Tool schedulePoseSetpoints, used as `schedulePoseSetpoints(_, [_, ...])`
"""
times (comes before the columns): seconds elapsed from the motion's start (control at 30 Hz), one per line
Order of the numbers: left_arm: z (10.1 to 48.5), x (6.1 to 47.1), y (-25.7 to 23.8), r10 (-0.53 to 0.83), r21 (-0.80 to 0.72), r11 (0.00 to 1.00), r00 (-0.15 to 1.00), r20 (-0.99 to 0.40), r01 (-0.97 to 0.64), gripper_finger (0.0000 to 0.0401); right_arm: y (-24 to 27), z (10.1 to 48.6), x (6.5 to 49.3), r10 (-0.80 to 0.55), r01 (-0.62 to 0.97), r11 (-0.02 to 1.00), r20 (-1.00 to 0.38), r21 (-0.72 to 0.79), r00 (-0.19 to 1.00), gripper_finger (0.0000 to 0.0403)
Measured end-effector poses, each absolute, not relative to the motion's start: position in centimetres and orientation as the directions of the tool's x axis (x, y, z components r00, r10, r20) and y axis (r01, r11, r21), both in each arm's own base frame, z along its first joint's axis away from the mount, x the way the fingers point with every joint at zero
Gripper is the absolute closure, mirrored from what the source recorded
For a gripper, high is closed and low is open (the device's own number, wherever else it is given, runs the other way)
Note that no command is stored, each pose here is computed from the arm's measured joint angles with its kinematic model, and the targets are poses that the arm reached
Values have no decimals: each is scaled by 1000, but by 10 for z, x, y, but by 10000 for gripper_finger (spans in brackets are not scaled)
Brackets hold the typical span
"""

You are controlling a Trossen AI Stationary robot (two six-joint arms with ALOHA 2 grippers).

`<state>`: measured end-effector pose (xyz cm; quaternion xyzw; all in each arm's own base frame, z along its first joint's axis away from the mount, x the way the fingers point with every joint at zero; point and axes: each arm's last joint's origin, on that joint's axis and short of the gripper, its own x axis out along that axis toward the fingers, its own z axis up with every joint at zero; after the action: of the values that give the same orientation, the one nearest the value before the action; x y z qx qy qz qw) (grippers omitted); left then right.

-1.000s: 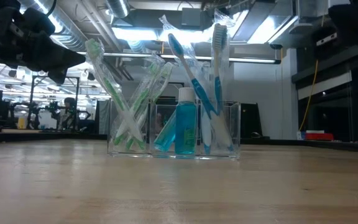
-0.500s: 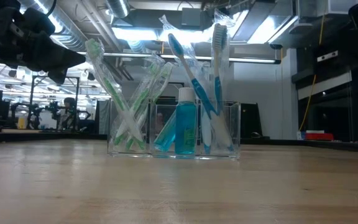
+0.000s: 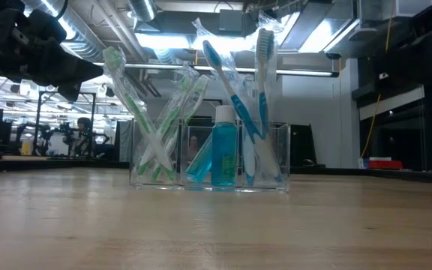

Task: Pick & Place toothbrushing station
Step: Return to Home Position

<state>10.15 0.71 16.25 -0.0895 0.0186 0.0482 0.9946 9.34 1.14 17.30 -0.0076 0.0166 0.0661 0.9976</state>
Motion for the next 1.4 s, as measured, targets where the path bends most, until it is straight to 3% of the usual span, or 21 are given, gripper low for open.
schedulePoseSetpoints(0.13, [163, 101, 7, 93, -176, 979, 995, -46, -99, 388, 12, 170, 96, 129, -129, 991, 28, 15, 991, 392])
schedulePoseSetpoints(1.4, [162, 101, 7, 93, -176, 979, 995, -46, -100, 388, 12, 170, 96, 126, -126, 992, 28, 17, 992, 389])
